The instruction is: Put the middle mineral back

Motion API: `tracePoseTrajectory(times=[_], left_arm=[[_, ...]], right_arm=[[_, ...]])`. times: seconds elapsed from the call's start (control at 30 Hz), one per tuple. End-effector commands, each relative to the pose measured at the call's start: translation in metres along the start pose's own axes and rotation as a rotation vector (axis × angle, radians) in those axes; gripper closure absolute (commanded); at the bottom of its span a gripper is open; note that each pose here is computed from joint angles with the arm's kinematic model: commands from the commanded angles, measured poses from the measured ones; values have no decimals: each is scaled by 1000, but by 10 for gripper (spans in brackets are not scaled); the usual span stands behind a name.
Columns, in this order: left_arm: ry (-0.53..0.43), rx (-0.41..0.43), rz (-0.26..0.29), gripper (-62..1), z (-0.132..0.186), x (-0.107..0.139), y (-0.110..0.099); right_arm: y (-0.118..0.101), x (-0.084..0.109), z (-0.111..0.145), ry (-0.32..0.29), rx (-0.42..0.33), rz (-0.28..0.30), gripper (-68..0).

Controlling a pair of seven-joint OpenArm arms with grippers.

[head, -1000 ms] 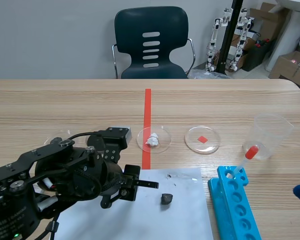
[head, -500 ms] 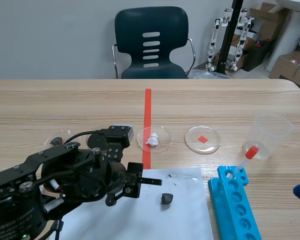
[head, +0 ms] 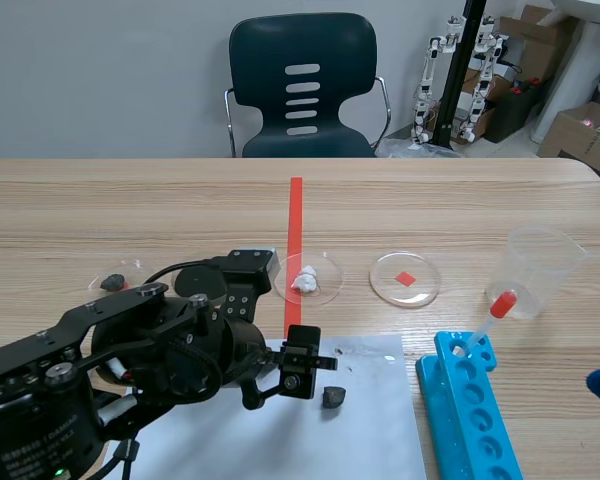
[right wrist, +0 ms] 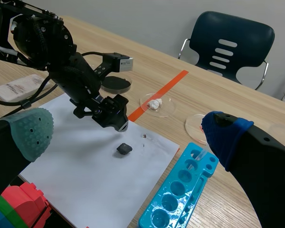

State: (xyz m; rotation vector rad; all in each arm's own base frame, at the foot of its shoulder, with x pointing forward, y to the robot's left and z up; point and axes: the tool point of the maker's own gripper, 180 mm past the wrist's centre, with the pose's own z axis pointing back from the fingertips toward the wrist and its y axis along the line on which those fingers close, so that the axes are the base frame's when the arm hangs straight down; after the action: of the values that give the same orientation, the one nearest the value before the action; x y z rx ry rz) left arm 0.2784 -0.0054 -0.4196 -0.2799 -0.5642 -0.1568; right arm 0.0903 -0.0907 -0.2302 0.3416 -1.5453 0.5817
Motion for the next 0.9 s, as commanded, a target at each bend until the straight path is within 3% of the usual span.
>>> tracePoseTrajectory(times=[0.0, 0.13, 0.17, 0.4, 0.7, 0.87], left_arm=[[-23, 14, -6, -485, 0, 6, 5], [-37, 4, -11, -616, 3, 10, 2], [-45, 0, -13, -623, 5, 13, 2], [-117, -25, -13, -623, 25, 28, 1], [-183, 17, 45, -623, 60, 21, 34], [-227, 85, 71, -623, 84, 15, 57]], right_arm=[[-2, 10, -4, -41, 0, 5, -679], [-2, 10, -4, -41, 0, 5, -679], [-2, 10, -4, -41, 0, 5, -679], [-2, 10, -4, -41, 0, 5, -679], [-2, 10, -4, -41, 0, 5, -679], [-2, 10, -4, -41, 0, 5, -679]])
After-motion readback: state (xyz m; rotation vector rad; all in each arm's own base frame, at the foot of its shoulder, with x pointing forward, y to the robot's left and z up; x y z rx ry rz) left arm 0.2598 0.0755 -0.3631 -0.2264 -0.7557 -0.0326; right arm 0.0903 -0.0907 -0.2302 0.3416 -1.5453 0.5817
